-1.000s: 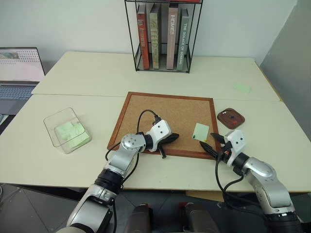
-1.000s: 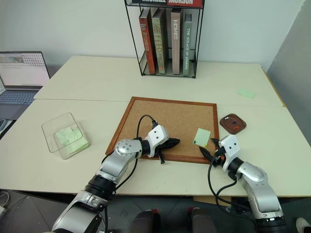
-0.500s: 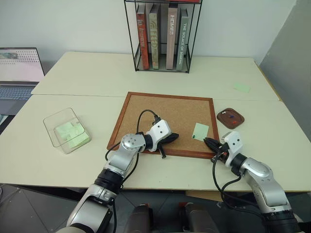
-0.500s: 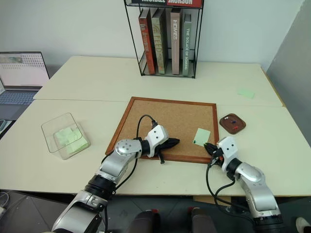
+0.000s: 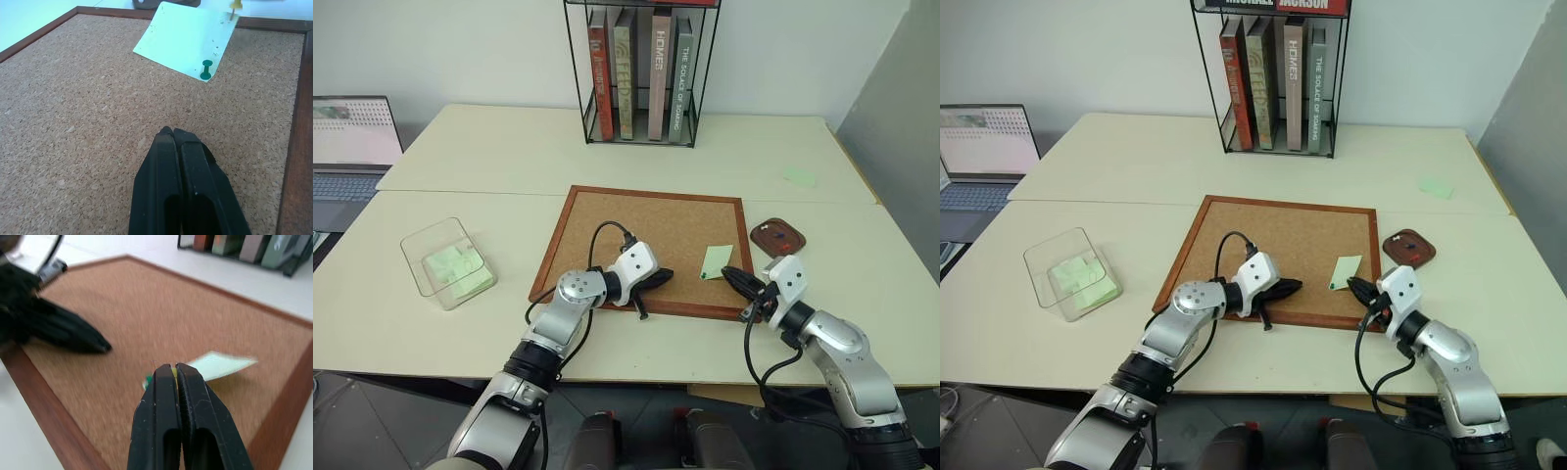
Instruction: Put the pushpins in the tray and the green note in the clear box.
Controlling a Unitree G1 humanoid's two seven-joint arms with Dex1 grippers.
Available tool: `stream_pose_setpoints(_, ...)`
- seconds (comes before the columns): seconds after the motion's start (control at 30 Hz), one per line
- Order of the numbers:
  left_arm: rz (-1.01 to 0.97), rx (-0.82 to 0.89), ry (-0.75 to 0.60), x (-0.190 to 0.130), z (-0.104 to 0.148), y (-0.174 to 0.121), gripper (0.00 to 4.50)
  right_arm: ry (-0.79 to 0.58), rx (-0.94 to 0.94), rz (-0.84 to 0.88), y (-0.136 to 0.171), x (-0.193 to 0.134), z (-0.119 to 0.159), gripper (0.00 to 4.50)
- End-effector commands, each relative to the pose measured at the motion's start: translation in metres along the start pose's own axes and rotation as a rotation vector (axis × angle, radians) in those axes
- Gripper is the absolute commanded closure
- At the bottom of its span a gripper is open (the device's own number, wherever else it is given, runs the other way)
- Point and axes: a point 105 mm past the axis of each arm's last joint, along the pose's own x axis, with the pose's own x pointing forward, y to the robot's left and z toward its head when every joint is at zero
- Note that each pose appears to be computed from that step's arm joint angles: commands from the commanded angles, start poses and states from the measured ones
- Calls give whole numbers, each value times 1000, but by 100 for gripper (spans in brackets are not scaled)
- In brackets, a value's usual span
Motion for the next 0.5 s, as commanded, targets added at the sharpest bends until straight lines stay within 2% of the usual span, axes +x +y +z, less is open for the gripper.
stream_pose_setpoints(0.03,-31,-34,71,0,-22,-11,450,-56,-35,-12,-7,-4,19,448)
stream_pose_setpoints(0.17,-34,-33,72,0,-22,-12,450,-61,-25,-45,-14,-6,21,448)
stream_pose_setpoints(0.33,-37,-29,74,0,-22,-12,450,-44,57,-153,-38,-4,16,448)
stream_pose_setpoints(0.5,-39,-26,74,0,-22,-12,450,15,27,-282,-68,1,4,448)
